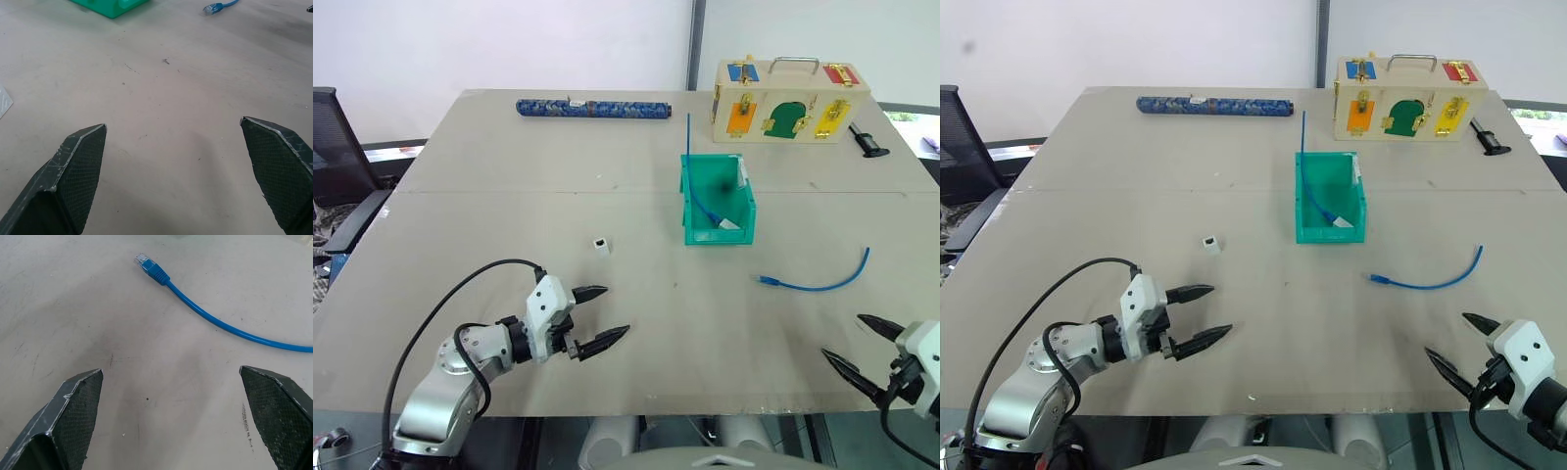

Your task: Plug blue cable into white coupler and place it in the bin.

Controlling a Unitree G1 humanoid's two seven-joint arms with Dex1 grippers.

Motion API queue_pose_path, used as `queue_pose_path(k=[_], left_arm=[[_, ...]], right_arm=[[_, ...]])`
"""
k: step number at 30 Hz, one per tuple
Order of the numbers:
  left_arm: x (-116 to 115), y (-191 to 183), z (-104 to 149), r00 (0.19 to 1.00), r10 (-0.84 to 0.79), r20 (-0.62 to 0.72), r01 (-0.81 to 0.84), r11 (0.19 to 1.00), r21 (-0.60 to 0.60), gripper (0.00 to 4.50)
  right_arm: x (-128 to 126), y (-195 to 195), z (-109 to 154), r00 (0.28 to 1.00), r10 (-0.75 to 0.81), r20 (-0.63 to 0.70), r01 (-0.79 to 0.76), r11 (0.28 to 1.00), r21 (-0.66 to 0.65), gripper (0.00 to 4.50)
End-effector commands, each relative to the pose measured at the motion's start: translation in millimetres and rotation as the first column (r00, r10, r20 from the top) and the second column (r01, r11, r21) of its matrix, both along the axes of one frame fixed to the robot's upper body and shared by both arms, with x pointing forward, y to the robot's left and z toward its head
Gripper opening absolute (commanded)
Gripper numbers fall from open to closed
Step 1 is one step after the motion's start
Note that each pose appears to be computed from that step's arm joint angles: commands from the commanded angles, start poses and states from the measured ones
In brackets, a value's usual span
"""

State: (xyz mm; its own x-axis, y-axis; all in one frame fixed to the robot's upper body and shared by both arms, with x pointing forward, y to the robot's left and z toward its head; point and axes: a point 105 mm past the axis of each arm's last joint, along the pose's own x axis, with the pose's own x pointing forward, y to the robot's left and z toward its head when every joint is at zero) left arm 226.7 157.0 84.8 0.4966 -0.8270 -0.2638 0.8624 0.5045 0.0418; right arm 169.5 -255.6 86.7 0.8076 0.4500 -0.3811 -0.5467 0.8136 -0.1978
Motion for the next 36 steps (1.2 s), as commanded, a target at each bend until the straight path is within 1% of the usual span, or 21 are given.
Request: queue_pose_path(k=[1, 3, 5, 7, 8, 11, 15, 16, 18, 19, 23, 28, 31, 32, 33, 34, 36], left_arm=[[2.1, -1.7, 12.1, 0.999, -0.005, 0.041, 0.006, 1.0, -0.021, 4.5], [4.0, -8.7, 21.4, 0.998, -0.02, 0.053, 0.023, 0.998, -0.059, 4.5], [3.5, -12.7, 24.2, 0.998, -0.04, 0.052, 0.043, 0.997, -0.068, 4.5], [1.2, -19.0, 28.2, 0.995, -0.085, 0.058, 0.089, 0.994, -0.069, 4.5], [0.1, -22.6, 31.2, 0.992, -0.109, 0.068, 0.114, 0.991, -0.069, 4.5], [-4.5, -30.7, 38.1, 0.979, -0.179, 0.1, 0.185, 0.981, -0.055, 4.5], [-9.0, -37.0, 44.3, 0.96, -0.242, 0.142, 0.247, 0.969, -0.02, 4.5], [-8.4, -38.3, 45.9, 0.958, -0.246, 0.149, 0.251, 0.968, -0.018, 4.5], [-6.9, -40.5, 48.3, 0.956, -0.249, 0.156, 0.254, 0.967, -0.015, 4.5], [-6.3, -41.4, 48.8, 0.956, -0.248, 0.159, 0.253, 0.967, -0.014, 4.5], [-7.8, -46.8, 48.9, 0.956, -0.239, 0.169, 0.245, 0.969, -0.015, 4.5], [-11.5, -47.1, 48.8, 0.959, -0.23, 0.168, 0.235, 0.972, -0.011, 4.5], [-11.9, -45.1, 49.8, 0.961, -0.215, 0.172, 0.22, 0.975, -0.009, 4.5], [-11.7, -44.4, 50.0, 0.962, -0.211, 0.173, 0.216, 0.976, -0.008, 4.5], [-12.0, -43.3, 49.6, 0.963, -0.206, 0.172, 0.21, 0.978, -0.008, 4.5], [-12.1, -42.0, 48.8, 0.964, -0.201, 0.172, 0.205, 0.979, -0.005, 4.5], [-11.9, -40.1, 48.1, 0.966, -0.192, 0.172, 0.195, 0.981, -0.004, 4.5]], right_arm=[[10.5, 1.5, 12.0, 0.998, 0.012, 0.067, -0.009, 0.999, -0.042, 4.41], [24.0, 10.3, 19.3, 0.996, 0.039, 0.083, -0.036, 0.999, -0.04, 4.41], [29.5, 16.2, 22.1, 0.994, 0.079, 0.07, -0.075, 0.996, -0.053, 4.41], [40.7, 12.8, 24.2, 0.996, 0.064, 0.065, -0.053, 0.986, -0.159, 4.41], [46.8, 15.0, 26.1, 0.995, 0.077, 0.056, -0.066, 0.981, -0.18, 4.41], [57.3, 29.0, 28.5, 0.985, 0.172, -0.014, -0.172, 0.974, -0.148, 4.41], [79.7, 41.1, 27.6, 0.966, 0.247, -0.071, -0.254, 0.959, -0.128, 4.41], [82.8, 44.4, 26.1, 0.958, 0.274, -0.082, -0.283, 0.95, -0.13, 4.19], [88.4, 48.8, 19.9, 0.942, 0.315, -0.112, -0.328, 0.935, -0.134, 3.59], [93.6, 50.1, 17.1, 0.939, 0.325, -0.113, -0.339, 0.929, -0.151, 3.42], [110.4, 56.2, 12.2, 0.924, 0.359, -0.13, -0.377, 0.911, -0.166, 3.42], [121.2, 58.4, 9.1, 0.914, 0.376, -0.151, -0.399, 0.9, -0.176, 3.42], [123.5, 61.5, 7.3, 0.902, 0.396, -0.173, -0.424, 0.89, -0.17, 2.58], [123.9, 62.2, 7.0, 0.898, 0.402, -0.177, -0.431, 0.886, -0.17, 2.11], [123.8, 63.0, 6.5, 0.895, 0.41, -0.178, -0.439, 0.881, -0.174, 1.46], [123.8, 64.4, 6.1, 0.889, 0.422, -0.177, -0.45, 0.875, -0.179, 1.1], [122.6, 70.1, 7.3, 0.876, 0.45, -0.173, -0.477, 0.862, -0.173, 0.1]])
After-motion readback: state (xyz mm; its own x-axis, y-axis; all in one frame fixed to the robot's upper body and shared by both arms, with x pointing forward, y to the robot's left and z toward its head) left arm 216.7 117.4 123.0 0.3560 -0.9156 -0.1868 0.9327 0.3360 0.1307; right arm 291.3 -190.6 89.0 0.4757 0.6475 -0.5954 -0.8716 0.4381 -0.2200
